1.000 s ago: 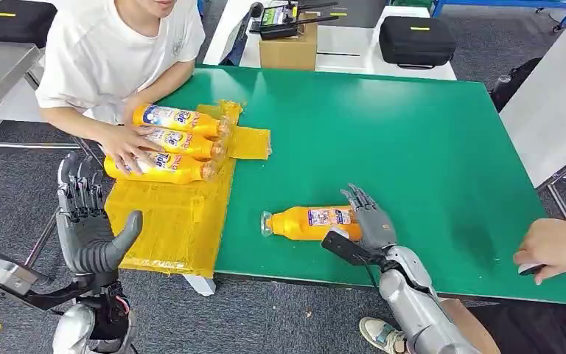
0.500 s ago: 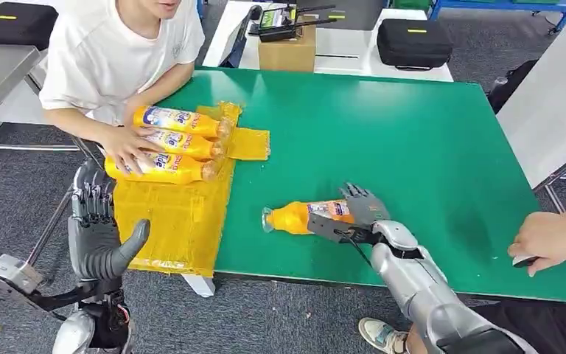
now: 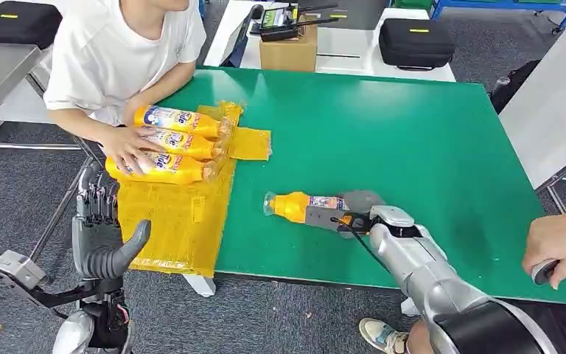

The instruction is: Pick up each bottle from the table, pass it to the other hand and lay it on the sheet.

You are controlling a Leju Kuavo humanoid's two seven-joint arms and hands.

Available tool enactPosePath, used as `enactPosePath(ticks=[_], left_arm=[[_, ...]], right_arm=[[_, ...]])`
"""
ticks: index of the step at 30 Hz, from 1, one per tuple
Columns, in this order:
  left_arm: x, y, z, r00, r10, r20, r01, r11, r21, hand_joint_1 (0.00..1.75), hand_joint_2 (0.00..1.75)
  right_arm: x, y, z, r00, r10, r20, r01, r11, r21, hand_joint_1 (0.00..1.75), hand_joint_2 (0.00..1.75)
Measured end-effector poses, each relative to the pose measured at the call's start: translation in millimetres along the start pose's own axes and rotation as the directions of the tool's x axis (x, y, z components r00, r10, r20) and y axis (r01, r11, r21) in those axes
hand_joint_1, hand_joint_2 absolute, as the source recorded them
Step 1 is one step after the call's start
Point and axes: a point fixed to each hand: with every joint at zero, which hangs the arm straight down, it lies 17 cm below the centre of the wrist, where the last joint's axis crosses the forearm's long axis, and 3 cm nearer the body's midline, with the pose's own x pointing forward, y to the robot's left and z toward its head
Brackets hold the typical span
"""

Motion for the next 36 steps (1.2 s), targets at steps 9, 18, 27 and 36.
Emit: enactPosePath(ticks=[9, 18, 27, 36], left_arm=[[-4.8, 5.3, 15.4, 1.0, 0.009, -0.02, -0.009, 1.0, -0.005, 0.0, 1.75], [-45.5, -21.4, 45.9, 0.964, -0.236, -0.127, 0.221, 0.968, -0.117, 0.0, 1.75], [-78.7, -103.3, 102.5, 0.965, -0.191, -0.18, 0.107, 0.912, -0.396, 0.0, 1.75], [-84.1, -146.2, 120.2, 0.97, -0.105, -0.219, -0.013, 0.879, -0.476, 0.0, 1.75]], right_arm=[[54.5, -9.3, 9.0, 0.902, -0.278, 0.33, 0.324, 0.942, -0.091, 1.66, 1.75], [158.6, -51.3, 88.8, 0.468, -0.485, 0.738, 0.82, 0.551, -0.158, 1.55, 1.75], [190.0, -99.1, 163.5, 0.255, -0.371, 0.893, 0.911, 0.401, -0.094, 1.68, 1.75], [264.4, -62.9, 170.7, 0.252, -0.316, 0.915, 0.804, 0.594, -0.016, 1.75, 1.75]])
